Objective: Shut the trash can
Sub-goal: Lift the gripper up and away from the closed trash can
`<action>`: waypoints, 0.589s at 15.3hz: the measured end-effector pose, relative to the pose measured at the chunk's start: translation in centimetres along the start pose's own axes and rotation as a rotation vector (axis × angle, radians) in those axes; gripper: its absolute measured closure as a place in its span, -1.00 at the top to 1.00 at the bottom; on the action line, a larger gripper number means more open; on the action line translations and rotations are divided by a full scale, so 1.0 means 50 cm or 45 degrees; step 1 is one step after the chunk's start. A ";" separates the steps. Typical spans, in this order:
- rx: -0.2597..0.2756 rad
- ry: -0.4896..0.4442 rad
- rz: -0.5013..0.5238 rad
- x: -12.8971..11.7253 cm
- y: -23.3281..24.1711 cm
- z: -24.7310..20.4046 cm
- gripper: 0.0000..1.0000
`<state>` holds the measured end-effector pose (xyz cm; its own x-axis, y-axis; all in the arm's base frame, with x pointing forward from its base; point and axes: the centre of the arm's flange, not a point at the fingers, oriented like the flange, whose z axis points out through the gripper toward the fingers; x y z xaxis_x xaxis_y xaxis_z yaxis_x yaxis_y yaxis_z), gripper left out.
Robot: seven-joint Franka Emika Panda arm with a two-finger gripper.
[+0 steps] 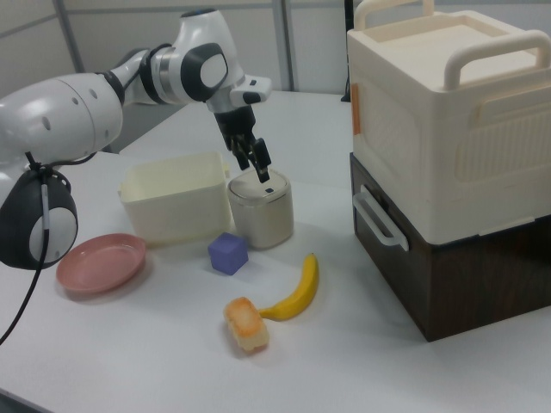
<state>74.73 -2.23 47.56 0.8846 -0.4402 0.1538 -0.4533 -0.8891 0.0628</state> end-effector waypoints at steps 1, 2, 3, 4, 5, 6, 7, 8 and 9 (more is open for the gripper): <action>0.015 -0.011 -0.006 0.000 0.009 -0.013 0.97; 0.039 -0.024 -0.013 0.002 0.022 -0.026 1.00; 0.061 -0.037 -0.023 0.005 0.041 -0.042 1.00; 0.079 -0.048 -0.036 0.008 0.065 -0.059 1.00; 0.093 -0.058 -0.054 0.011 0.092 -0.078 1.00; 0.103 -0.070 -0.078 0.013 0.117 -0.094 1.00; 0.115 -0.082 -0.108 0.013 0.142 -0.111 1.00; 0.130 -0.094 -0.141 0.011 0.166 -0.128 1.00; 0.150 -0.108 -0.174 0.007 0.191 -0.145 1.00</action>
<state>69.95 -9.96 55.34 0.9452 -0.3192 0.0680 -0.3172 -0.9476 -0.0394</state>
